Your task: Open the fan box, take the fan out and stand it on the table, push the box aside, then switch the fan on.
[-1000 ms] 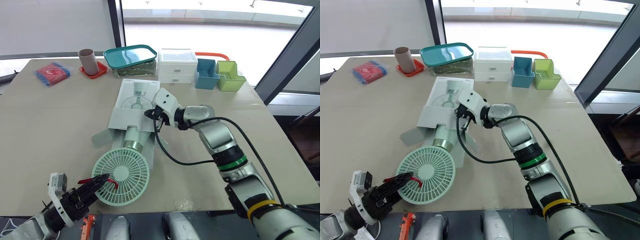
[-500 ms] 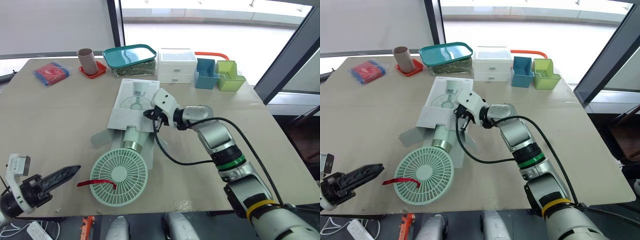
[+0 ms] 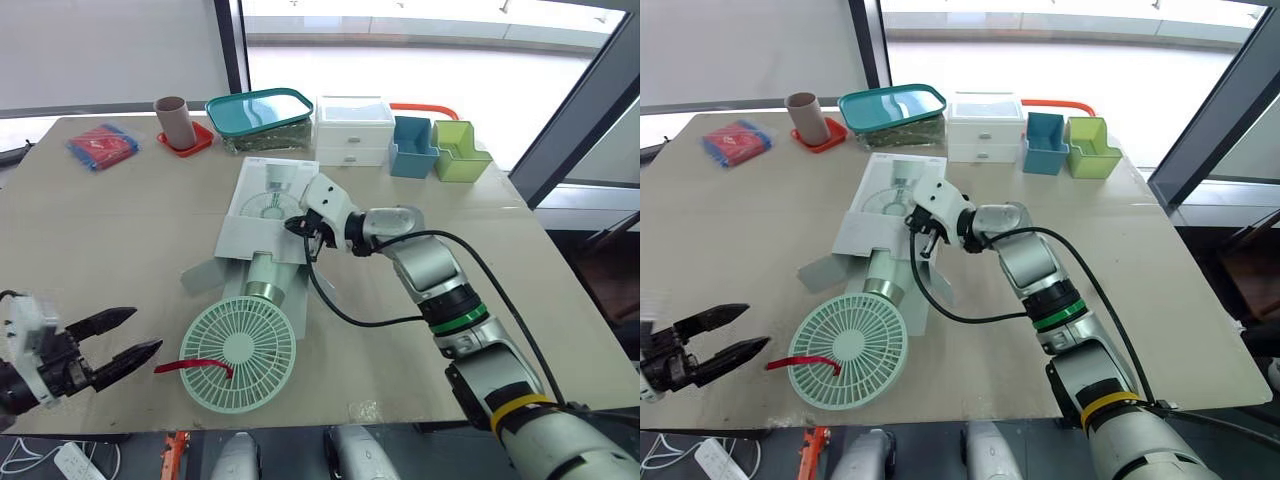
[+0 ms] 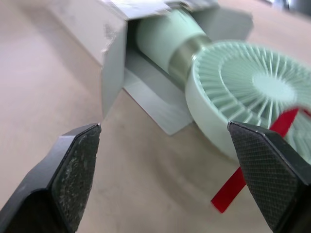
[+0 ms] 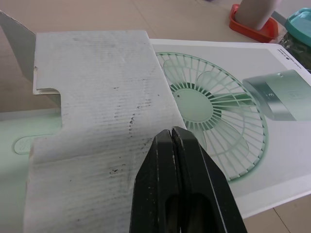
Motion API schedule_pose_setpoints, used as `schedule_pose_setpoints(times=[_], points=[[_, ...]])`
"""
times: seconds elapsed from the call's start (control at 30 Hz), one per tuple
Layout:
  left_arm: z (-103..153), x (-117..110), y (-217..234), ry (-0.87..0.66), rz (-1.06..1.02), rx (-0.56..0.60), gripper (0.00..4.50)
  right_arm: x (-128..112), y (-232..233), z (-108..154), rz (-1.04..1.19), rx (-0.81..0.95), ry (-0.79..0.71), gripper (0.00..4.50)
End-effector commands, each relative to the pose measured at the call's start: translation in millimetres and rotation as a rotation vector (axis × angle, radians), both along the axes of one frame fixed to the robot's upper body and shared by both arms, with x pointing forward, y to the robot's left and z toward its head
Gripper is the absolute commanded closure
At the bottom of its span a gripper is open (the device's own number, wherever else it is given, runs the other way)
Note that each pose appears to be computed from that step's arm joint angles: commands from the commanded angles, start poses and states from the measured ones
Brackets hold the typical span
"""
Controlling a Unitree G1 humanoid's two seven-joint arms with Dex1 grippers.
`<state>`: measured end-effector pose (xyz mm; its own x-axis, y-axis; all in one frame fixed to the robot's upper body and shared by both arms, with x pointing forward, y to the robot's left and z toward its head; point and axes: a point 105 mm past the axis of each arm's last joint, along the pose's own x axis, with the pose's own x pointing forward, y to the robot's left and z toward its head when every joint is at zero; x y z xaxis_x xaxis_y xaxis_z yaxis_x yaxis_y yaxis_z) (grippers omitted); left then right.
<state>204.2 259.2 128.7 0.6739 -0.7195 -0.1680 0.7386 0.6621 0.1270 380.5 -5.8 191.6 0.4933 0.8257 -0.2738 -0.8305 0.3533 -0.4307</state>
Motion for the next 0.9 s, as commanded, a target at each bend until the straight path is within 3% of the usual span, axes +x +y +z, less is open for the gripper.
schedule_pose_setpoints(times=[0.03,0.13,0.3,0.5,0.57,0.63,0.8,0.9], points=[[-3,-1,-1,-0.101,-0.062,0.107,0.06,-8,5,30,0.047,0.065,-0.045,4.50],[-8,0,-3,-0.158,-0.104,0.170,0.06,-23,3,49,0.103,0.128,-0.043,4.50],[-2,17,2,-0.244,-0.080,0.157,0.06,-44,-7,64,0.151,0.141,-0.064,4.50],[2,27,5,-0.356,-0.106,0.236,0.06,-44,-21,60,0.117,0.121,-0.049,4.50],[-1,21,-1,-0.439,-0.189,0.327,0.06,-46,-27,56,0.107,0.124,-0.020,4.50],[-3,13,-8,-0.542,-0.278,0.419,0.06,-55,-36,53,0.125,0.135,0.007,4.50],[1,13,-8,-0.673,-0.259,0.460,0.06,-85,-53,43,0.223,0.116,0.021,4.50],[-1,8,-12,-0.832,-0.342,0.584,0.06,-92,-58,40,0.233,0.119,0.041,4.50]])
